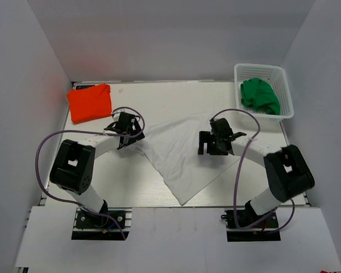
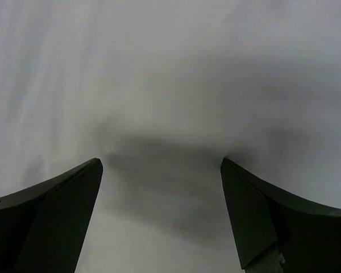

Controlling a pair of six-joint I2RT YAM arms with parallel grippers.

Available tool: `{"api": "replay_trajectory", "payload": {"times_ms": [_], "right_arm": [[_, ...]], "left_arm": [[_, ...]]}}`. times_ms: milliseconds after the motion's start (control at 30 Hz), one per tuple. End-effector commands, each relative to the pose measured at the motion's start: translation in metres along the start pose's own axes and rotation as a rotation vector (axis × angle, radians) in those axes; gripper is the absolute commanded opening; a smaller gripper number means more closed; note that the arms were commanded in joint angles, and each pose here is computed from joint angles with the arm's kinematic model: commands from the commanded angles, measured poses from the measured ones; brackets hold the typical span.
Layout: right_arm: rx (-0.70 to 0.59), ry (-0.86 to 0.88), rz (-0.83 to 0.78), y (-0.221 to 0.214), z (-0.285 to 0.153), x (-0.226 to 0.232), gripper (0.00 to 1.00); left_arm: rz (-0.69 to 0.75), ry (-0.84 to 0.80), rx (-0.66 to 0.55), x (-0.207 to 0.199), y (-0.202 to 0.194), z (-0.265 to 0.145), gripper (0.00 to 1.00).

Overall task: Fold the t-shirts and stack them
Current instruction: Flatten out the tshirt

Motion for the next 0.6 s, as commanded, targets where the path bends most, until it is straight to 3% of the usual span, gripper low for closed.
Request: {"api": "replay_trajectory", "payload": {"times_ms": [0,167,433,567], "right_arm": [[0.003,0.007,0.021,0.017,0.025,0.008,0.9],[0.068,-0.122,0.01,0.024,0.058,-0.009,0.9],[0.048,-0.098,-0.034,0.083,0.085,0.005,0.9],[0.067,-0.061,-0.053,0.082,0.078,0.012,0.9]], "left_arm": [[-0.052,-0.04,-0.074,-0.015,0.023,-0.002,0.99],[-0.06,0.071,-0.058,0.007,0.013,0.009,0.99],[-0.117,0.22,0.009,0.027,0.013,0.045,0.99],[-0.167,0.246,-0.023,0.035,0.033,0.052,0.99]]}}
Point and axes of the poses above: each gripper's point midway between its finger pads, its own z axis out along the fingers, its own x axis along the line the jaws close on, y = z × x, the point moved 3 cm from there along -z, back along the fingers, and after that the axes turned 2 degrees about -z, right-handed, at the moved point
